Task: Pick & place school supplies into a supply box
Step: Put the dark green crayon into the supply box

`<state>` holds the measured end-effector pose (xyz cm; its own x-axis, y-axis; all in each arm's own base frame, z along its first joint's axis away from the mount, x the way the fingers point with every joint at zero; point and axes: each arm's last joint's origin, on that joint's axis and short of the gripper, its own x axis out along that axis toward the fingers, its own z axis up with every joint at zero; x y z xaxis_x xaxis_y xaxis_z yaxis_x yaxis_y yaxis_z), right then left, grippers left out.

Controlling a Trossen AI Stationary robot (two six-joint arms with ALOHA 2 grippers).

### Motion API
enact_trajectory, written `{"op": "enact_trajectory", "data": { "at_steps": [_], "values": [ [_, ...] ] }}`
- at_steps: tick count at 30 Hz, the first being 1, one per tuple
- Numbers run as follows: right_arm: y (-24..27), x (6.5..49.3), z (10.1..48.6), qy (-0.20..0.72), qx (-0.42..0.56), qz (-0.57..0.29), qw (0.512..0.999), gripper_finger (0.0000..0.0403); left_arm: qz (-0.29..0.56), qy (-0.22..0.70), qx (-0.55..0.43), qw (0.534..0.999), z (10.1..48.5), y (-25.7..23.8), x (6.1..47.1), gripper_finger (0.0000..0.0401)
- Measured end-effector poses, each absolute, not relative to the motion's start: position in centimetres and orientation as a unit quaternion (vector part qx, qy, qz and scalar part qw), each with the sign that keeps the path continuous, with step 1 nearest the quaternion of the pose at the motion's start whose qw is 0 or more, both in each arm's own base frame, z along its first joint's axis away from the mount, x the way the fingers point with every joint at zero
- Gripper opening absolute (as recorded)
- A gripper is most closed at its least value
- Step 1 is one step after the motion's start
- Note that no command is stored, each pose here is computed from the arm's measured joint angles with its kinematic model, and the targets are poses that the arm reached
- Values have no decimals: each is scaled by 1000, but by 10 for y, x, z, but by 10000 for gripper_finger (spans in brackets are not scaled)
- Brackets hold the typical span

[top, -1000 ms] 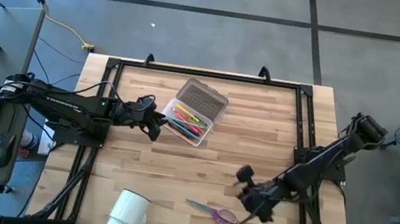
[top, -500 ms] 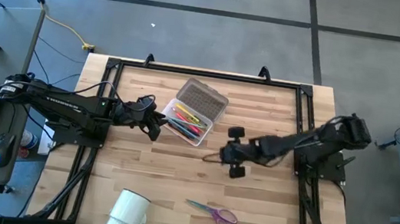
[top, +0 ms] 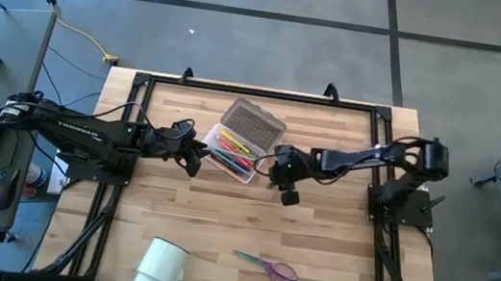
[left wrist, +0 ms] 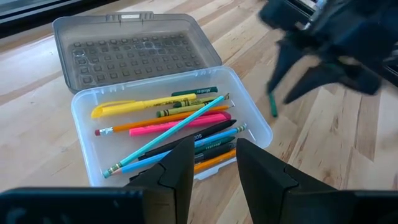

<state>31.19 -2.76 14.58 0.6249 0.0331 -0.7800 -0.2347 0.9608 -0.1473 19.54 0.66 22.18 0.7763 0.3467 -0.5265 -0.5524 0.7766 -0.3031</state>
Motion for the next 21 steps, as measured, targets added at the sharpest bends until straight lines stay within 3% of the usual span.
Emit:
{"op": "enact_trajectory", "data": {
  "at_steps": [8,13,21],
  "values": [
    [-49,298,118,404,-86,81,907,129,246,227,-227,915,222,7,195,156],
    [-62,281,97,362,-114,69,922,129,246,227,-227,915,222,7,195,156],
    [-72,272,79,341,-15,65,938,129,246,227,-227,915,222,7,195,156]
  ]
}}
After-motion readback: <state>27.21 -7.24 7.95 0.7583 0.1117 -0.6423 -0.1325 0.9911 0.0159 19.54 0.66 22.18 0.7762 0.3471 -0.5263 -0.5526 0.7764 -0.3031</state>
